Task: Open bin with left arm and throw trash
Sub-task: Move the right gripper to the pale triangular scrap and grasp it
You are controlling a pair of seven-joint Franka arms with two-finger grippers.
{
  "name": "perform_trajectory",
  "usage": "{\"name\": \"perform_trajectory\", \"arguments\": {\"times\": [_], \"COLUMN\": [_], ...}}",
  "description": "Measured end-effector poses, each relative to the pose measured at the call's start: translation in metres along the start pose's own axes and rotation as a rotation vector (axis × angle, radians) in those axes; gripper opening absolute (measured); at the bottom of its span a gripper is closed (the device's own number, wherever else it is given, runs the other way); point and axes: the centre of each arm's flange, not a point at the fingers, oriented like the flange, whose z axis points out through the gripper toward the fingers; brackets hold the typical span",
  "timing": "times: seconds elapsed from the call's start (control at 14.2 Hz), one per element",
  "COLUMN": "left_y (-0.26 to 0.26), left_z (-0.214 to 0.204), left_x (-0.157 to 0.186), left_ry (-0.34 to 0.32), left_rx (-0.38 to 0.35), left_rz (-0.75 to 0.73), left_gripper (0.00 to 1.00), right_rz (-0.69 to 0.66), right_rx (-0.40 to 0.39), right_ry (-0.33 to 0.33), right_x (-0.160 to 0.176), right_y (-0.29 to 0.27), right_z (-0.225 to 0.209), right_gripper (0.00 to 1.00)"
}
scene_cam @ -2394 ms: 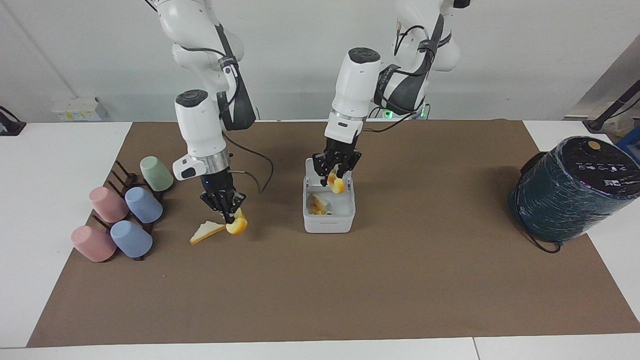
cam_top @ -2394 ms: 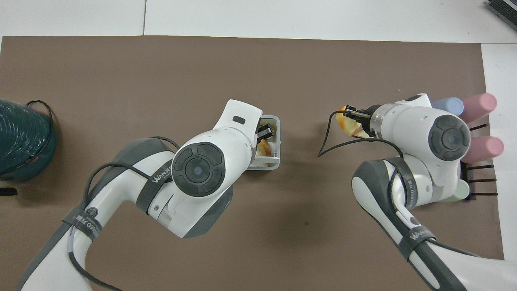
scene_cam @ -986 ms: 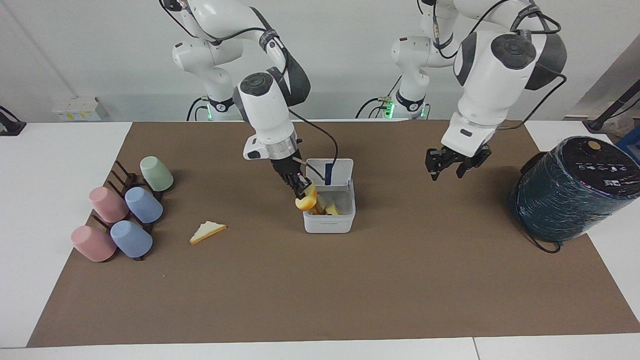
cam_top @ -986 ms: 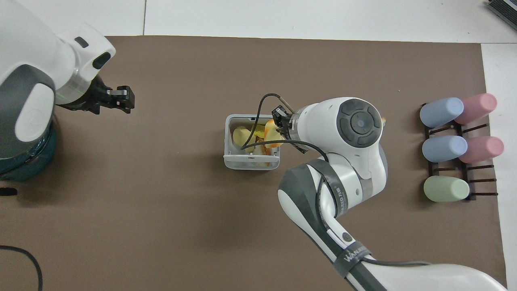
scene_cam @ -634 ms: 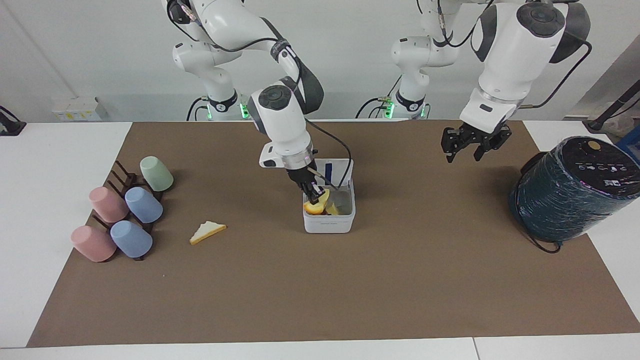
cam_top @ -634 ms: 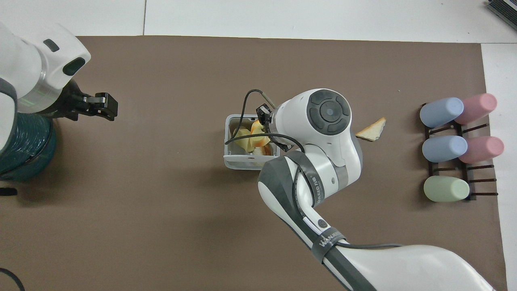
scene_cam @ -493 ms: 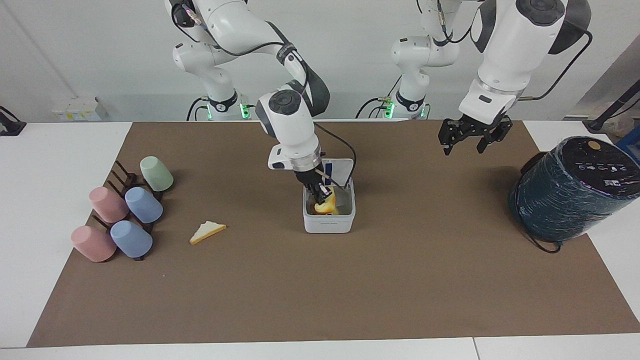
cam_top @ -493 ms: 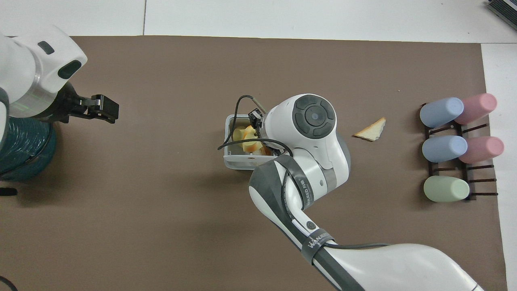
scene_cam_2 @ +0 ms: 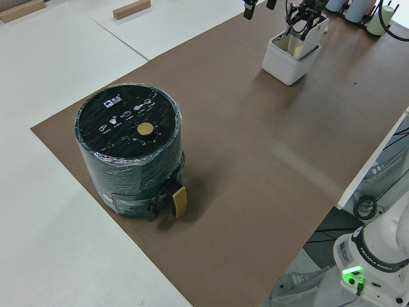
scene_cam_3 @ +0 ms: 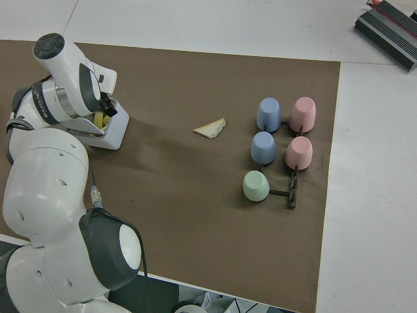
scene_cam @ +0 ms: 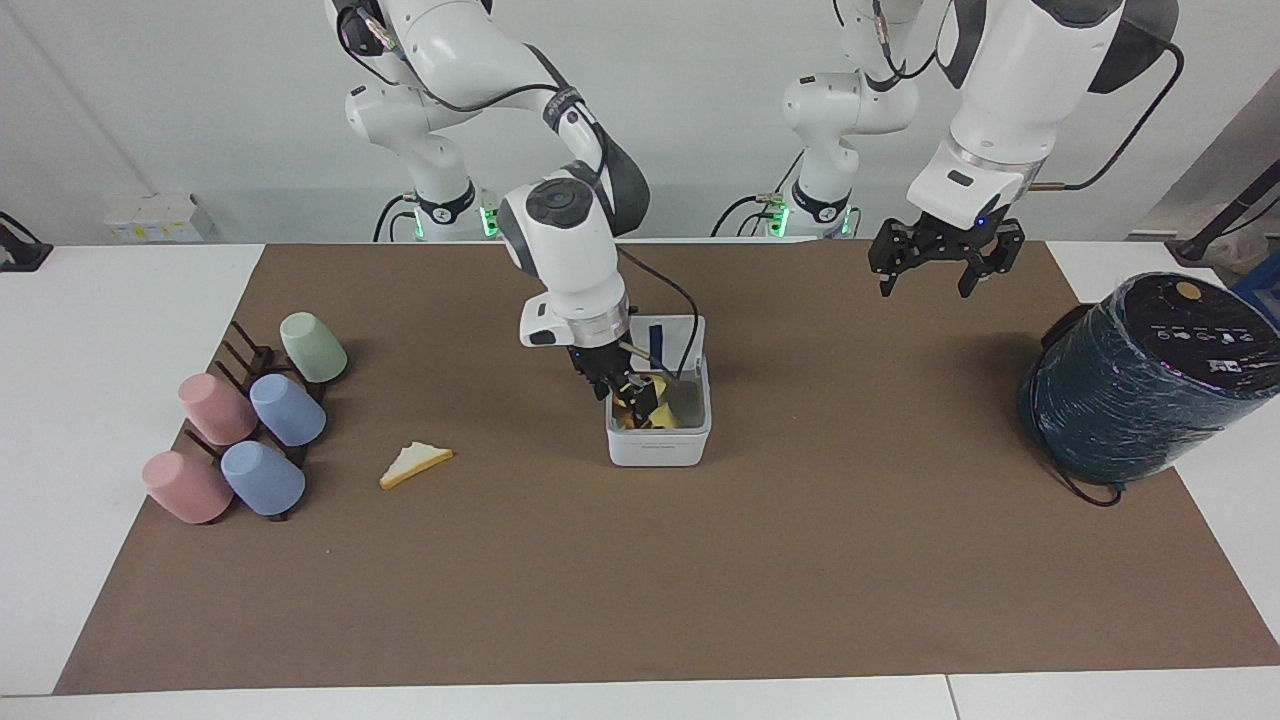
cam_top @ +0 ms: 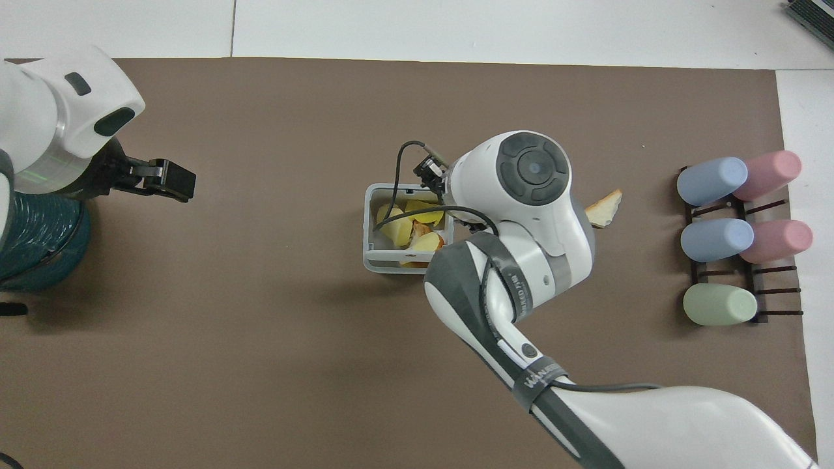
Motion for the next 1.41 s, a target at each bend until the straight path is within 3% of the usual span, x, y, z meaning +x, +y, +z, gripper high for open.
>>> {"name": "perform_trajectory", "arguments": {"times": [0.21, 0.56, 1.06, 1.41], "left_y": [0.001, 0.0, 0.0, 0.0], "left_z": [0.006, 0.006, 0.005, 0.005], "left_x": [0.001, 0.003, 0.002, 0.002], "left_ry": [0.004, 0.018, 0.02, 0.019], "left_rx": [0.0, -0.001, -0.001, -0.001], "left_rz": [0.009, 0.009, 0.008, 0.008], "left_gripper": [1.0, 1.0, 1.0, 1.0], "right_rz": [-0.111, -0.315, -0.215, -0.332], "right_rx": [0.003, 0.01, -0.009, 0.014], "right_ry": [0.046, 0.127, 0.177, 0.257], "right_x": [0.044, 0.086, 0.142, 0.168], "right_y": [0.018, 0.053, 0.18, 0.231], "right_z": [-0.02, 0.005, 0.064, 0.083], "right_gripper": [1.0, 1.0, 1.0, 1.0]}}
